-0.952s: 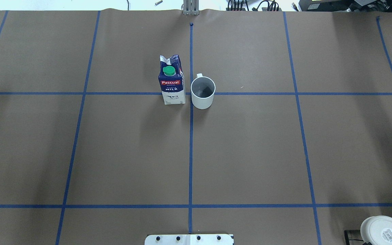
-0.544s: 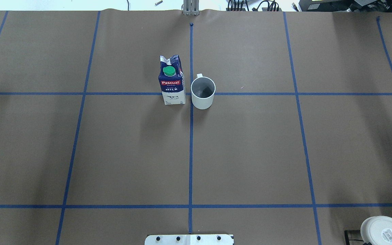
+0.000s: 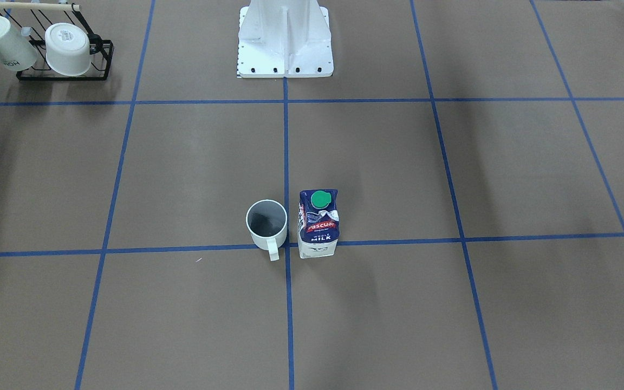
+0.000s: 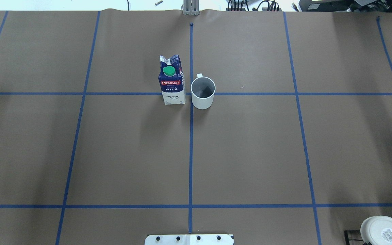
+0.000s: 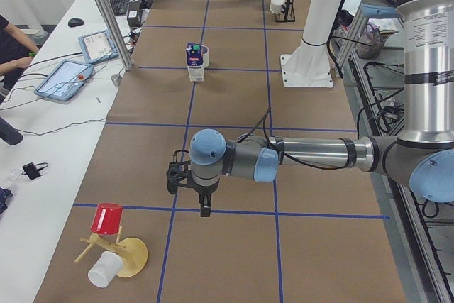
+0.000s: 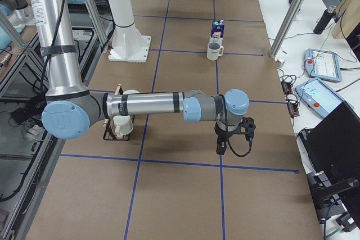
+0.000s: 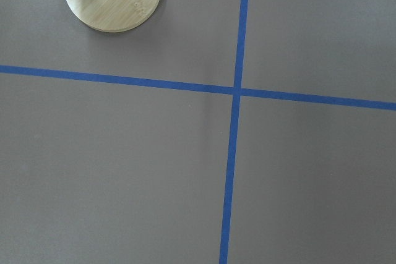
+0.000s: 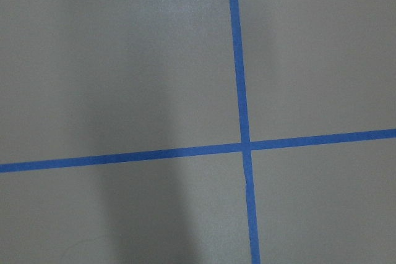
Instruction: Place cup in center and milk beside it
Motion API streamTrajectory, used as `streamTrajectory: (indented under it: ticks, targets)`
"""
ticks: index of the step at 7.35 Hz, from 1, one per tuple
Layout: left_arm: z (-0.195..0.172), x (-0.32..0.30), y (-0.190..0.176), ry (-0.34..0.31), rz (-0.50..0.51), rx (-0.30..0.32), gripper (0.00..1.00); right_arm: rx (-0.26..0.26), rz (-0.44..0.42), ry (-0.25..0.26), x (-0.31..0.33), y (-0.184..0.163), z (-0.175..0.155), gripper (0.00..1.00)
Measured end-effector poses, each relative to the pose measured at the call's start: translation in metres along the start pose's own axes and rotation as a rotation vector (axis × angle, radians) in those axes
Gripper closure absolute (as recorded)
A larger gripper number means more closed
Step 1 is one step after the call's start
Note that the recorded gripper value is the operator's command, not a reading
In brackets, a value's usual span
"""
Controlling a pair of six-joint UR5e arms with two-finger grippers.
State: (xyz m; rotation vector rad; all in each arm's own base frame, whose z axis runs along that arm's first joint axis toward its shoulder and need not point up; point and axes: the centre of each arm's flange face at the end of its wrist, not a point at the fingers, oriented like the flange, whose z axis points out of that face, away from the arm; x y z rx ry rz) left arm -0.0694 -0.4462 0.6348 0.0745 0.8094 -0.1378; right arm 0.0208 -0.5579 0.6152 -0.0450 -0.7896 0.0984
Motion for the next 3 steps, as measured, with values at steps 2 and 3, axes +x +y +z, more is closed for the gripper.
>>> streamTrajectory:
  ticks: [2, 3]
  targets:
    - [0.0016, -0.0022, 0.0024, -0.001, -0.004, -0.004, 0.02, -0.008, 0.009, 0.003, 0.0050, 0.0037, 0.0040, 0.00]
    - [0.0024, -0.0032, 0.0035, -0.001, -0.006, -0.006, 0.02, -0.010, 0.012, 0.005, 0.0066, 0.0046, 0.0051, 0.00]
